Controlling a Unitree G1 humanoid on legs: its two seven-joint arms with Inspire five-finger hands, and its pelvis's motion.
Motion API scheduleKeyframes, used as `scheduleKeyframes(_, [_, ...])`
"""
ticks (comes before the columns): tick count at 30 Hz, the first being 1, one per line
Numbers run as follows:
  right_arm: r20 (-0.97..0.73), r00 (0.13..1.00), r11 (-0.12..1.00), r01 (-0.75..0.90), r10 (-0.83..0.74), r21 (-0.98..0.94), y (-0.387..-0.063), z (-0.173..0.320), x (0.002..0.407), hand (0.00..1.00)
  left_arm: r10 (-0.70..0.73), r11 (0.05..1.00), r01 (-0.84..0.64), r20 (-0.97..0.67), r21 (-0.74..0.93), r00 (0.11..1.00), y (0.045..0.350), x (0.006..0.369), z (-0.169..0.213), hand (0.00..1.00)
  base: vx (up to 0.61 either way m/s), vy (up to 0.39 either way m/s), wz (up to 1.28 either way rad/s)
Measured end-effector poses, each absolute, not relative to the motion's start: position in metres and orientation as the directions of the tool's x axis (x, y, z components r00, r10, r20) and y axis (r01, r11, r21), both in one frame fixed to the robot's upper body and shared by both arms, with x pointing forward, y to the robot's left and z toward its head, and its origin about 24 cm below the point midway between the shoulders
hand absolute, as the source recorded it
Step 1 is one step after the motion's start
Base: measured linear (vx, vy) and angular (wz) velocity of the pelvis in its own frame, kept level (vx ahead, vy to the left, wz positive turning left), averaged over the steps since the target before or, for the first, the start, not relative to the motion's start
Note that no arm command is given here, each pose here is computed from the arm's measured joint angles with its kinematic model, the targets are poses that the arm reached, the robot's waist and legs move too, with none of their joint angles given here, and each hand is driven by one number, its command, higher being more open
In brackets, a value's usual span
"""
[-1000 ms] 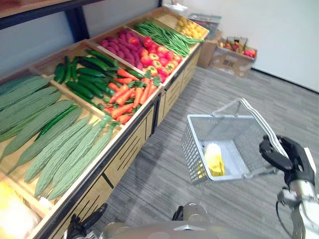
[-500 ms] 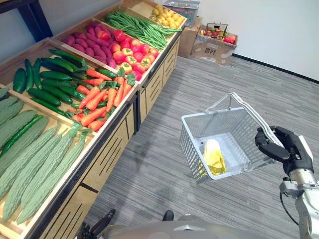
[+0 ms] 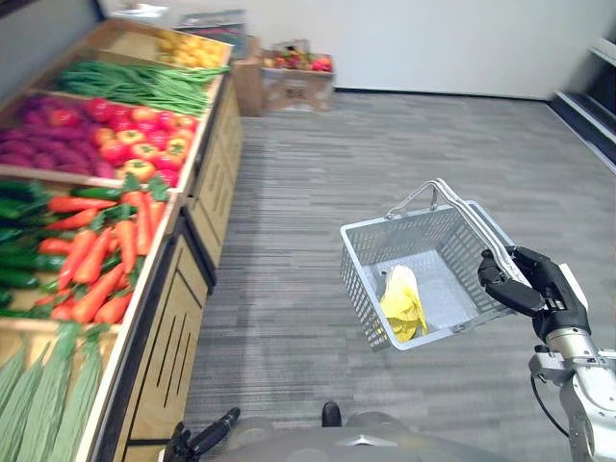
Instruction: Pick vegetable in the basket
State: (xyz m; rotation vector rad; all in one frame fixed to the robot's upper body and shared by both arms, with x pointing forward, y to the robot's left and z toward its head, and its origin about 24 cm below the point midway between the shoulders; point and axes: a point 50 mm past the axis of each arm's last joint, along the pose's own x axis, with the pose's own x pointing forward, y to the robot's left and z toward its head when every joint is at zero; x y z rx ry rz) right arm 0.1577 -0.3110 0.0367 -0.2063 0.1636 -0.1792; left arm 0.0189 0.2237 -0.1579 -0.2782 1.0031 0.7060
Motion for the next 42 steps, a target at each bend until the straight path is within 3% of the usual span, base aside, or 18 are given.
scheduleKeyframes(6, [-0.247, 0.945, 0.943, 0.136, -0.216, -0.305, -0.325, 0.022, 0.148, 0.0, 0.388, 0.776, -0.628, -0.829, 0.058, 0.403, 0.221, 0.038, -0.156, 1.0, 0.06, 0.113, -0.35])
scheduleKeyframes(16, [-0.337, 0.898, 0.937, 0.187, -0.285, -0.294, -0.33, -0.001, 0.131, 0.0, 0.303, 0.861, -0.508, -0.805, 0.002, 0.511, 0.206, 0.063, -0.153, 1.0, 0.0, 0.021, -0.18])
scheduleKeyframes(27, [-0.367, 0.869, 0.934, 0.25, -0.333, -0.257, -0.321, -0.018, 0.124, 0.0, 0.315, 0.862, -0.504, -0.83, 0.047, 0.461, 0.214, 0.043, -0.155, 1.0, -0.04, 0.033, -0.15])
scheduleKeyframes(42, [-0.343, 0.891, 0.945, 0.223, -0.297, -0.239, -0.313, -0.017, 0.142, 0.0, 0.312, 0.866, -0.498, -0.825, 0.043, 0.471, 0.214, 0.047, -0.155, 1.0, 0.06, 0.045, -0.13])
